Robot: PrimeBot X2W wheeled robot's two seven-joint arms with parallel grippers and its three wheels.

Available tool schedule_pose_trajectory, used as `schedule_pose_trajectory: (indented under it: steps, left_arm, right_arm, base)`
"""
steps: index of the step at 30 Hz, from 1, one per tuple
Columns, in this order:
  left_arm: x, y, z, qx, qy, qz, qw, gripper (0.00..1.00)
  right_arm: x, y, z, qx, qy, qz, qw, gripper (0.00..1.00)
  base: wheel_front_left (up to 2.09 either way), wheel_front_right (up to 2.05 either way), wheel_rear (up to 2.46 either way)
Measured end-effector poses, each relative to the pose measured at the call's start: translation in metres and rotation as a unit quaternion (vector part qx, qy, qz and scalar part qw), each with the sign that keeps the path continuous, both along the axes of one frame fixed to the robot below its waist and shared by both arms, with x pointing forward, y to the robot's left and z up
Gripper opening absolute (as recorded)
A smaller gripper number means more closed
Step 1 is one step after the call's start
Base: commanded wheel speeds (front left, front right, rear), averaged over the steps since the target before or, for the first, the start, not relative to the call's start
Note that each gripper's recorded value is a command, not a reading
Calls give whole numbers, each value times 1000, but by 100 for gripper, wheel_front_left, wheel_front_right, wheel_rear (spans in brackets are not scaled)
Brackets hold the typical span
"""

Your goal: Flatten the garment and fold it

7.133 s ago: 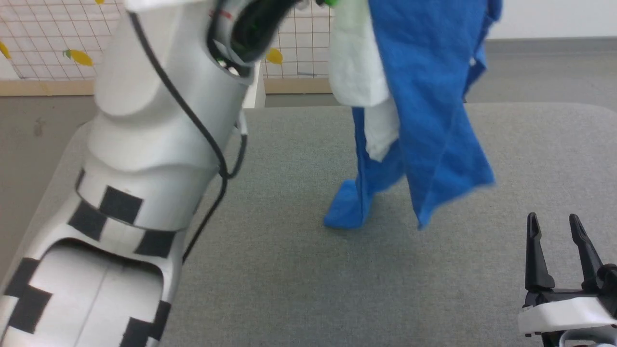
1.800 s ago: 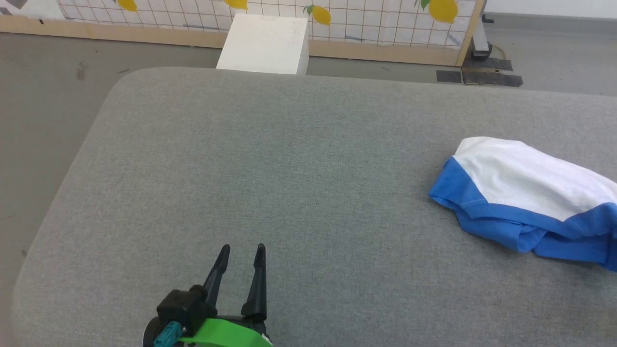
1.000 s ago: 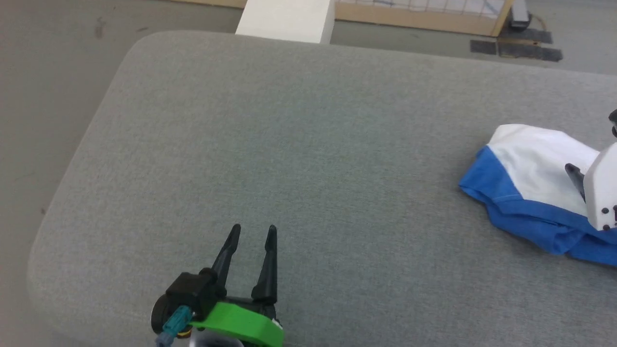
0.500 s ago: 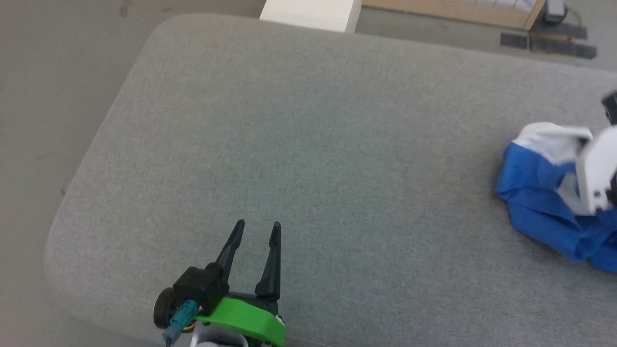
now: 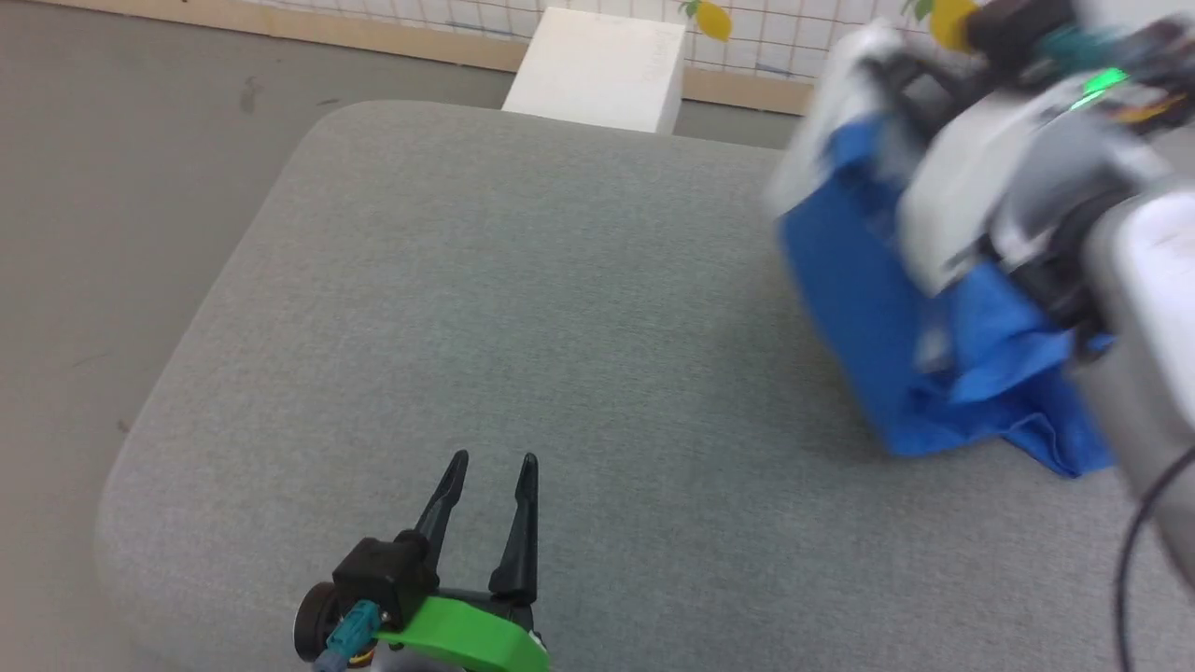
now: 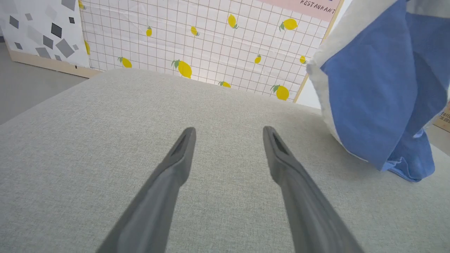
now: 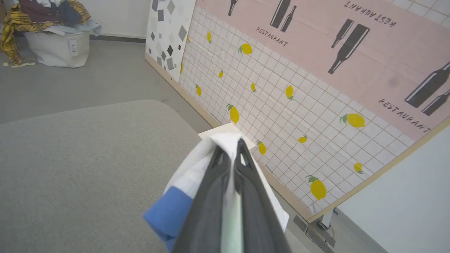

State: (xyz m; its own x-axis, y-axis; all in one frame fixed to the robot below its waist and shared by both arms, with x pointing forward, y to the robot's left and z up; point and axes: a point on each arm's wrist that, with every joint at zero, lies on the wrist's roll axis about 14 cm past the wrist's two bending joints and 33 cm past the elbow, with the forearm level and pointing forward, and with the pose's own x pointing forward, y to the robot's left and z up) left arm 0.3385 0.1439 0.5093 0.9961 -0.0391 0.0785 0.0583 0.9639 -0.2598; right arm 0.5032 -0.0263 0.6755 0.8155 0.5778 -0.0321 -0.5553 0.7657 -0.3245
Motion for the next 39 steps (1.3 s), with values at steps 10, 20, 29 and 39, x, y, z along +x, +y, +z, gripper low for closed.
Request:
schedule_pose_trajectory:
  steps: [10,20,29,39]
  left_arm:
    - [-8,8,-7,-1,11,14,1000,100]
    - [-12,5,-10,-12,16,10,1000,100]
    - [-9,-2,-8,-15,13,-2,1000,100]
    - [5,-9,-23,-15,39,-14,999,100]
  right_arm:
    - [-75,37,-185,-96,234,90,963,0]
    - [-76,20,-196,-27,259,55,964,100]
    - [-22,-112,-132,2,211,-121,970,100]
    - [-26,-227,-181,-6,332,-293,896,100]
  base:
    - [0,0,0]
    - [0,0,0]
    - [0,0,0]
    - [0,0,0]
